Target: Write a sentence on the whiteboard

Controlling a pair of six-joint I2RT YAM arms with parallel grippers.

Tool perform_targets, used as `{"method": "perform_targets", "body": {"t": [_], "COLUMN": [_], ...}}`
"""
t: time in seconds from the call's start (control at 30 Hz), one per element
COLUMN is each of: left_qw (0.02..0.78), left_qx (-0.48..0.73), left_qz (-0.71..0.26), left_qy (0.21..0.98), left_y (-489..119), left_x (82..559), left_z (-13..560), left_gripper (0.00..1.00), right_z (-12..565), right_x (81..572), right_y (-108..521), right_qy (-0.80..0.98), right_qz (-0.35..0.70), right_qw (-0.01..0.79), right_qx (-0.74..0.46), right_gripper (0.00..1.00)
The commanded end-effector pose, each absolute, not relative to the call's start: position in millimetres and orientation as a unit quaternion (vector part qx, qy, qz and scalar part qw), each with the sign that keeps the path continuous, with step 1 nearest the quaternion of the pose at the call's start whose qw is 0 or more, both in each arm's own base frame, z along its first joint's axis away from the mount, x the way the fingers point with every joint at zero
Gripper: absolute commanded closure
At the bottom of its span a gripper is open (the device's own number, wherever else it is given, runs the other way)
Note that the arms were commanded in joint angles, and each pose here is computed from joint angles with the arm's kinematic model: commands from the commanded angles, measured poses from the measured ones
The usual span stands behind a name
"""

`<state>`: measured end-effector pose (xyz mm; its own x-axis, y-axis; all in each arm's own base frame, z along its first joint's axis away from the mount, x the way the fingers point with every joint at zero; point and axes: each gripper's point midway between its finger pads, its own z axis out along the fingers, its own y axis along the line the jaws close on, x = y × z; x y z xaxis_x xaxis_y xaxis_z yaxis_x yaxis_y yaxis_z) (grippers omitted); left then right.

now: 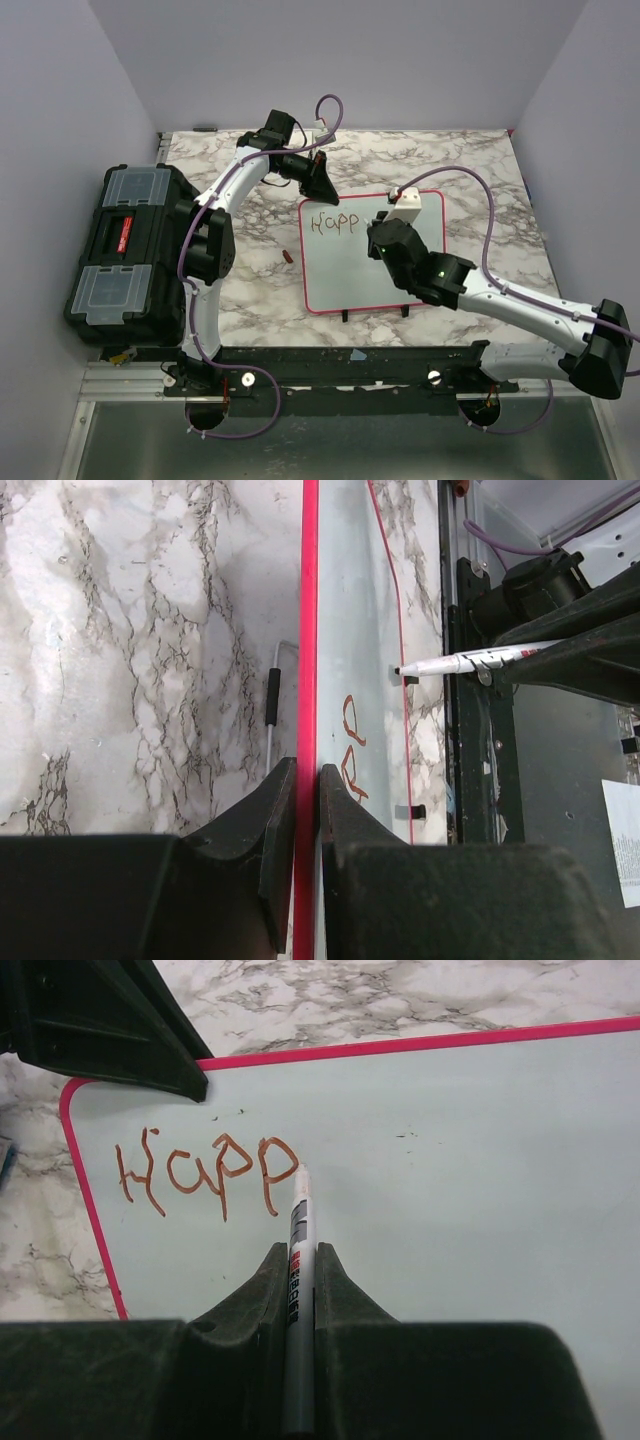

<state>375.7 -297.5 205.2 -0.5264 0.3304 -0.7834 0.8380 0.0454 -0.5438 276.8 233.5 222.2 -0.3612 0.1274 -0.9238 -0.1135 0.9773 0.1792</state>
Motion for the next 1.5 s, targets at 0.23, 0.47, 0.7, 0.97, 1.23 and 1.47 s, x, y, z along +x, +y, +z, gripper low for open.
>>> {"method": "perform_targets", "body": {"t": [0.23, 0.47, 0.7, 0.97, 1.23, 1.47], "left_qw": [0.284, 0.285, 0.286, 0.287, 0.287, 0.287], "left_qx": [0.457, 0.458, 0.457, 0.458, 0.458, 0.458], "left_qz": [-0.548, -0.549, -0.552, -0.554, -0.554, -0.553], "left_qy": [0.641, 0.638, 0.635, 0.633, 0.634, 0.634], "left_y": [-295.6, -296.2, -293.8, -293.1, -293.1, -293.0], "left_x": [372.7, 373.3, 372.3, 371.5, 372.0, 371.1], "left_z": [243.2, 244.9, 246.8, 248.3, 247.8, 248.0], "left_gripper": [1.0, 1.0, 1.0, 1.0, 1.0, 1.0], "right_z": [230.9, 228.6, 212.0, 197.5, 195.3, 190.1], "right_x": [292.2, 300.1, 304.0, 300.2, 290.2, 281.1], "right_y": [233.0, 239.6, 240.9, 239.1, 240.4, 240.4], "right_qy": [0.815, 0.82, 0.83, 0.841, 0.854, 0.868], "right_qz": [0.073, 0.059, 0.046, 0.041, 0.058, 0.066], "right_qw": [0.573, 0.568, 0.554, 0.539, 0.516, 0.491], "right_qx": [0.038, 0.036, 0.032, 0.032, 0.028, 0.028], "right_gripper": [0.99, 0.99, 0.99, 0.99, 0.99, 0.99]}}
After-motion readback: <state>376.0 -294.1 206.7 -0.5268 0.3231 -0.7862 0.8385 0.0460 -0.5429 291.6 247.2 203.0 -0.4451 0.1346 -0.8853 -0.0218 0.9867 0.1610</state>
